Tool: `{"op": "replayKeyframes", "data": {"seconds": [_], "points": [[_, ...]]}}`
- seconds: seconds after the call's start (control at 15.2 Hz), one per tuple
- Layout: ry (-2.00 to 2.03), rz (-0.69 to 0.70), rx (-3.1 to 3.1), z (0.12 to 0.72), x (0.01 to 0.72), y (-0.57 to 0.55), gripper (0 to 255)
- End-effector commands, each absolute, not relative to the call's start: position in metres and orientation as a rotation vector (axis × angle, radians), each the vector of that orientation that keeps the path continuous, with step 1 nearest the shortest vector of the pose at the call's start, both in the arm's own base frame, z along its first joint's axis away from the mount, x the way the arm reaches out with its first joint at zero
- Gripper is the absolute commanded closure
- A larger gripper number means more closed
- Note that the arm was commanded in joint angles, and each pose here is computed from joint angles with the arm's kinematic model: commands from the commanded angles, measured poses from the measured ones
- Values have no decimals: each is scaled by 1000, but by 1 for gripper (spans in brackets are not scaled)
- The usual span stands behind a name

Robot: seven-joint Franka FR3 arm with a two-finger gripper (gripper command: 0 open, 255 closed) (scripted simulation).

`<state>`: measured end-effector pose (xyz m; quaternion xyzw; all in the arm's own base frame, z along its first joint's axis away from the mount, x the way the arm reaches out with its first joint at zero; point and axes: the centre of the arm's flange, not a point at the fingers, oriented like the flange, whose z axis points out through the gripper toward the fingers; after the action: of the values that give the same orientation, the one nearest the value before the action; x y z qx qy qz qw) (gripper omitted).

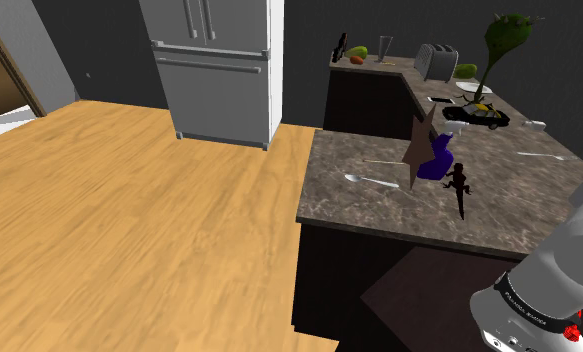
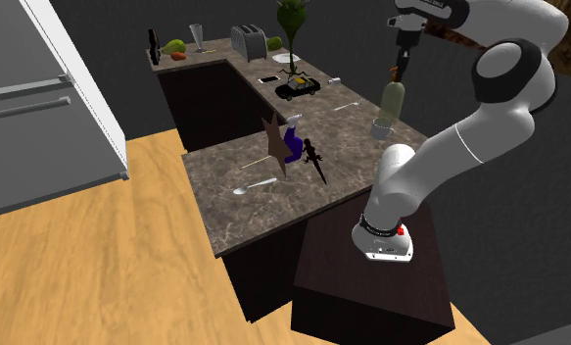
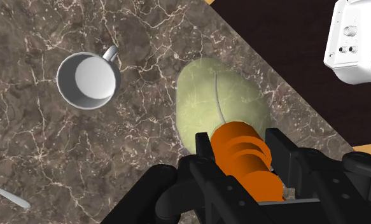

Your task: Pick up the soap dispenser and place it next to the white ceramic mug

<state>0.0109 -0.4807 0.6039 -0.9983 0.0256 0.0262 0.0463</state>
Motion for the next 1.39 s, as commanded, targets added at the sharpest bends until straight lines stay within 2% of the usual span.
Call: {"op": "replayKeyframes", "data": {"seconds": [0.0,1.32], "points": [[78,80,-3048,594,11,-480,255],[78,80,-3048,489,11,-480,255]]}}
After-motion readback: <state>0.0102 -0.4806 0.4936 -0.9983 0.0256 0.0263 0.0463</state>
